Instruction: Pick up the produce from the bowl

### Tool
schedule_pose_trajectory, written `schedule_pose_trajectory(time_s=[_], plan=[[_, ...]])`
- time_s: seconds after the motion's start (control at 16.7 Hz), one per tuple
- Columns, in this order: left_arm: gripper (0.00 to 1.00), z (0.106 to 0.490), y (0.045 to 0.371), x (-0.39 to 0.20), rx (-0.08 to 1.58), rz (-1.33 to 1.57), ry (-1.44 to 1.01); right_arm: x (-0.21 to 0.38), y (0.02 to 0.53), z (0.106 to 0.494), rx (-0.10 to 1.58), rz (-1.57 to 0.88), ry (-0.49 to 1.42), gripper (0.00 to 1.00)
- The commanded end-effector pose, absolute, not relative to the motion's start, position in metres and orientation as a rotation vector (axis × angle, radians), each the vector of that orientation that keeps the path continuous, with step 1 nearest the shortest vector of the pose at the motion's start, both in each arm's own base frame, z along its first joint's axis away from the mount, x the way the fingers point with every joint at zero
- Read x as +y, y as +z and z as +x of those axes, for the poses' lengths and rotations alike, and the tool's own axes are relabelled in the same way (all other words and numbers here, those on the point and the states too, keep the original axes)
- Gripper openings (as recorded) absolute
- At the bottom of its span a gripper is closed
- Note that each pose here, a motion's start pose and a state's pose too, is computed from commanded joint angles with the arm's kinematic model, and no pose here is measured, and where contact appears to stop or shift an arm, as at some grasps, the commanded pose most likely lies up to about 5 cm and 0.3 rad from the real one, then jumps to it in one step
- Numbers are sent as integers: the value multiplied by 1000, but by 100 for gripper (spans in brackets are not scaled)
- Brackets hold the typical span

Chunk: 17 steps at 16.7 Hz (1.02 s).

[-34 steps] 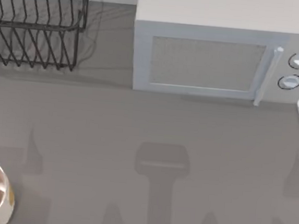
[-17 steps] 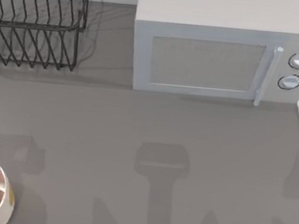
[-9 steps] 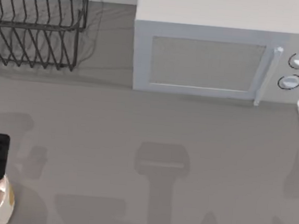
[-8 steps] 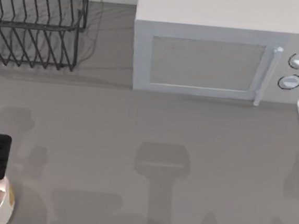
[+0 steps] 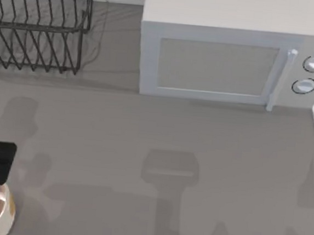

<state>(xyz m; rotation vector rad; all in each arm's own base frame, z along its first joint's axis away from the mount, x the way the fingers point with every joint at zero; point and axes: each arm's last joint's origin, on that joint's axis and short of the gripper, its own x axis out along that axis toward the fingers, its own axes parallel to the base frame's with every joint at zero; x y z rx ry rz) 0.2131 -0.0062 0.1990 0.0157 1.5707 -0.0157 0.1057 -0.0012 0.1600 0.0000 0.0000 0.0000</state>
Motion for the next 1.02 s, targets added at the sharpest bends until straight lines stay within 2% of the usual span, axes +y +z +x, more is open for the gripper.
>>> schedule_pose_trajectory(time_s=[0.36,0.84,1.02], plan=[[100,214,189,-5,1575,13,-13,-1,160,106,0,0,0,100],[100,219,106,-6,1551,15,-15,-1,160,106,0,0,0,100],[100,213,89,-6,1570,16,-16,-1,160,106,0,0,0,100]])
